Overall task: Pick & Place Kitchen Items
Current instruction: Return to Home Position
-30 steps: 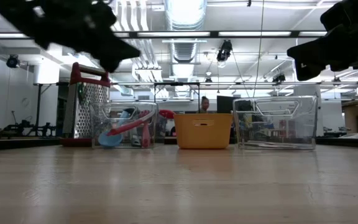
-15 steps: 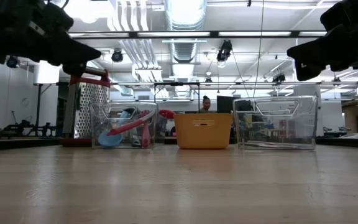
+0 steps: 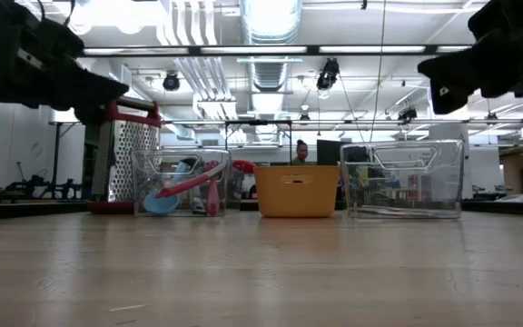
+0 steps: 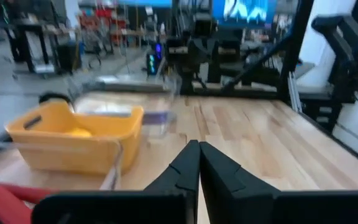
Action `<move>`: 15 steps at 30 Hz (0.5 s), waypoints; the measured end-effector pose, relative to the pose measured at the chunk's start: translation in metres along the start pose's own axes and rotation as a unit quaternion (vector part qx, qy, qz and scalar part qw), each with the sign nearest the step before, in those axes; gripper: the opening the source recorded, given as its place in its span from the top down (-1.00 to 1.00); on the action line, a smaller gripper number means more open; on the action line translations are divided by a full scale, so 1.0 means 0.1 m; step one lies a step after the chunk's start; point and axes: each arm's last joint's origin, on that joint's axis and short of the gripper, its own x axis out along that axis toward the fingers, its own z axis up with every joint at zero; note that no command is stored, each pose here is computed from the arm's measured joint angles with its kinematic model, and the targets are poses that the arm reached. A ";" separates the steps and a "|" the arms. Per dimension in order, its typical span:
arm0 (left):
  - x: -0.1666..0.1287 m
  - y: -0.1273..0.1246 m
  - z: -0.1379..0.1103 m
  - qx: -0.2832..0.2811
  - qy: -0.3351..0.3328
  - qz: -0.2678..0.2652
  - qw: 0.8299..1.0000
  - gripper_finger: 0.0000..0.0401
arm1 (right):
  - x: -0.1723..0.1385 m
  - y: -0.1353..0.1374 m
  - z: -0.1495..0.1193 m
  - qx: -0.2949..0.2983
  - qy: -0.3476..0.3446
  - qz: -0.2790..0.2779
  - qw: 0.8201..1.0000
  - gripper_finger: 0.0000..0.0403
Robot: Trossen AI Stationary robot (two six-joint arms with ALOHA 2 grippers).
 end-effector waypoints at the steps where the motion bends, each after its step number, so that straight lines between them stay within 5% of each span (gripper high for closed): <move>1: -0.01 0.00 0.01 0.002 -0.008 0.002 1.000 0.93 | 0.00 0.00 0.02 -0.002 -0.011 -0.001 1.000 0.96; 9: -0.12 -0.03 0.06 0.014 -0.035 0.003 0.999 0.97 | -0.08 0.01 0.19 -0.026 -0.086 0.010 0.996 0.96; 15: -0.19 -0.04 -0.01 0.013 -0.004 0.006 1.000 0.91 | -0.16 0.00 0.17 -0.021 -0.071 0.010 0.997 0.96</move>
